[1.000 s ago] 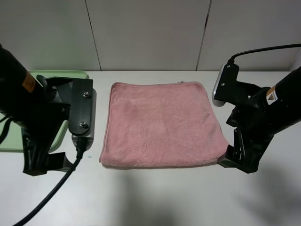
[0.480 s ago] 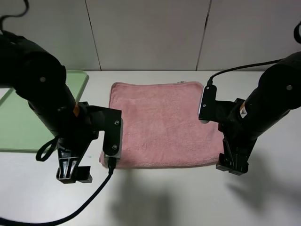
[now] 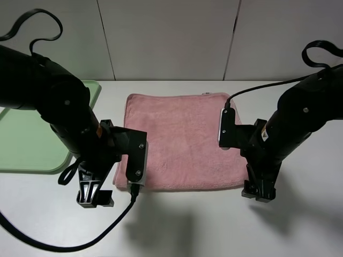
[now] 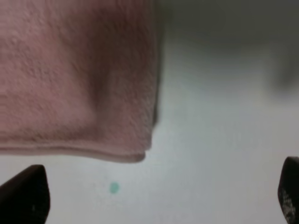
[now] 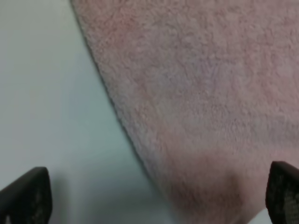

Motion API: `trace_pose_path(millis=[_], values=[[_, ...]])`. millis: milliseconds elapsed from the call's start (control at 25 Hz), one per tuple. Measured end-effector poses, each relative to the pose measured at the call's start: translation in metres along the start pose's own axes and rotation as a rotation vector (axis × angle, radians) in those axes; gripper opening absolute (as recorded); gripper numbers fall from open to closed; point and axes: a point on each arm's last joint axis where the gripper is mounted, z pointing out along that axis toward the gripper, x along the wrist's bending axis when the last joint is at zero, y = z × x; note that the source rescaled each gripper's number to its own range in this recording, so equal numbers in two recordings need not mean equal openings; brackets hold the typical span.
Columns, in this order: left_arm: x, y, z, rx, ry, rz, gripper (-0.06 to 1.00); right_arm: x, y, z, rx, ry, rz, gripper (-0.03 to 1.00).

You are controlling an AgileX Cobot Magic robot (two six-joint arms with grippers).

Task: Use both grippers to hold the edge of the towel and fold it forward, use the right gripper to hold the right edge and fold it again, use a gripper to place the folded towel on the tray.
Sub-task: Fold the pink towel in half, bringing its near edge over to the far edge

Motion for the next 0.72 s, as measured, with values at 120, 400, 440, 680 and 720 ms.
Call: trace_pose_path(millis=[120, 400, 440, 680, 720], values=[[0.001, 0.001, 0.000, -0.012, 0.014, 0.013, 0.98, 0.001, 0.000, 0.010, 0.018, 0.024, -0.052, 1.00], [0.003, 0.003, 0.000, -0.027, 0.030, 0.021, 0.98, 0.005, -0.002, 0.031, 0.059, 0.085, -0.134, 1.00], [0.003, 0.003, 0.000, -0.031, 0.034, 0.021, 0.98, 0.005, -0.002, 0.034, 0.060, 0.087, -0.140, 1.00], [0.006, 0.006, 0.000, -0.063, 0.071, 0.032, 0.98, 0.005, -0.001, 0.041, 0.059, 0.090, -0.151, 1.00], [0.007, 0.006, 0.000, -0.068, 0.077, 0.036, 0.98, 0.005, -0.001, 0.041, 0.060, 0.093, -0.151, 1.00]])
